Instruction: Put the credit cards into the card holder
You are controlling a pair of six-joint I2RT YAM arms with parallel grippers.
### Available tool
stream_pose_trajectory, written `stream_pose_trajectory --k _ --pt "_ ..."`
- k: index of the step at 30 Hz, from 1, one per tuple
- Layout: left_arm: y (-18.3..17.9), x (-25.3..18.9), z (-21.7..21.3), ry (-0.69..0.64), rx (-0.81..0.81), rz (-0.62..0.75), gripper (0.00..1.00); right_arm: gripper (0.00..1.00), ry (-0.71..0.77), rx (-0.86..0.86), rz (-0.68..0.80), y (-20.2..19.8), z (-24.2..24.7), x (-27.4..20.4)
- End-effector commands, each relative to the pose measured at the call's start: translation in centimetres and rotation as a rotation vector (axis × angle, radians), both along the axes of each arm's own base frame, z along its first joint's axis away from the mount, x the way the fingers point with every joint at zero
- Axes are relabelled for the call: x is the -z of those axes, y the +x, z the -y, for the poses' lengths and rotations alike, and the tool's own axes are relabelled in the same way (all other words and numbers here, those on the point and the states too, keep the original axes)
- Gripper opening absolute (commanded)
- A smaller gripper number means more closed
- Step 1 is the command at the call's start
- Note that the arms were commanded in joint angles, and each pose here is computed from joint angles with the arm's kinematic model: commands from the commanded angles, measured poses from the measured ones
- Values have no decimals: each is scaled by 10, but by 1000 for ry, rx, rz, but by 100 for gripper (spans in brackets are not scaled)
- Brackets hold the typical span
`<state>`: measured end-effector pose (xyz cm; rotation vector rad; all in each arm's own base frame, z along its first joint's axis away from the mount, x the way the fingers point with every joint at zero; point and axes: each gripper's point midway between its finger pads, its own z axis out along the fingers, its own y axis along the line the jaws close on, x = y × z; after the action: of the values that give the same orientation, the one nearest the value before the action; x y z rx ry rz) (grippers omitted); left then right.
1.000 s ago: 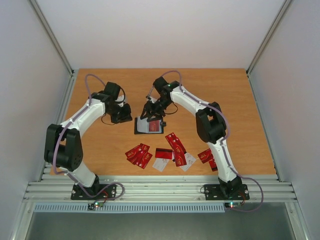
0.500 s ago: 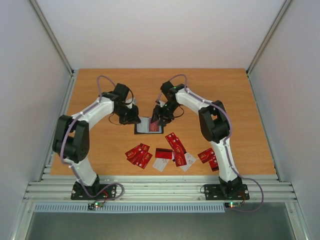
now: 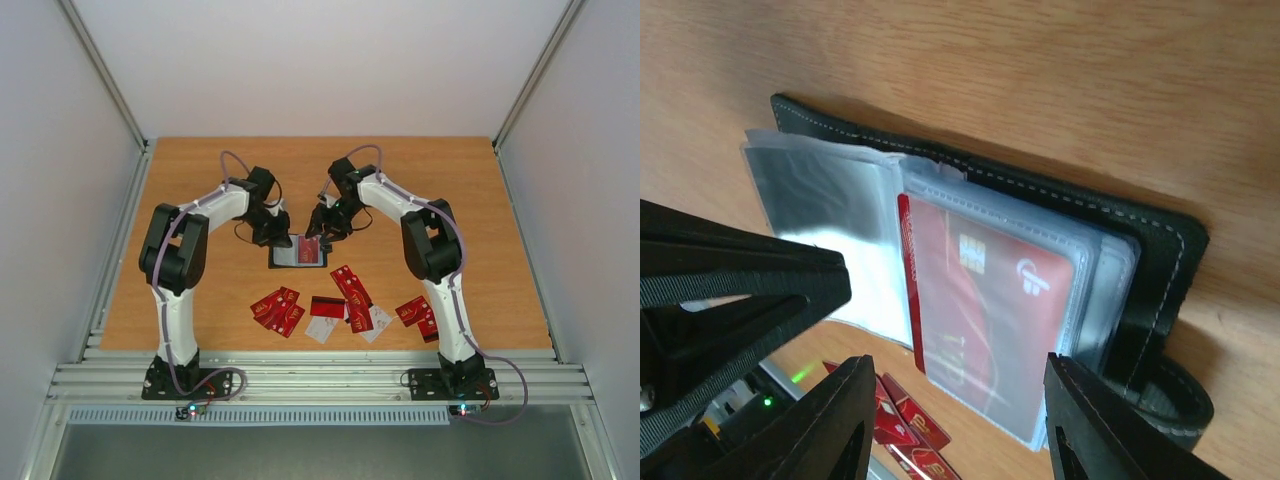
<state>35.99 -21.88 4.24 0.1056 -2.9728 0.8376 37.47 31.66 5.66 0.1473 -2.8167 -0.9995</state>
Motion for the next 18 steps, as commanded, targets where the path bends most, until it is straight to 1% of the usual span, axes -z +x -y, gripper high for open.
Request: stream_pose_trajectory --k 1,9,18 --pt "-1 2 11 -29 49 -11 6 48 19 10 -15 5 -7 11" --pt "-1 13 16 -36 63 -38 6 47 -9 7 -30 -1 -1 25" --pt "0 22 16 -27 71 -57 6 47 -42 0 -9 -4 6 23"
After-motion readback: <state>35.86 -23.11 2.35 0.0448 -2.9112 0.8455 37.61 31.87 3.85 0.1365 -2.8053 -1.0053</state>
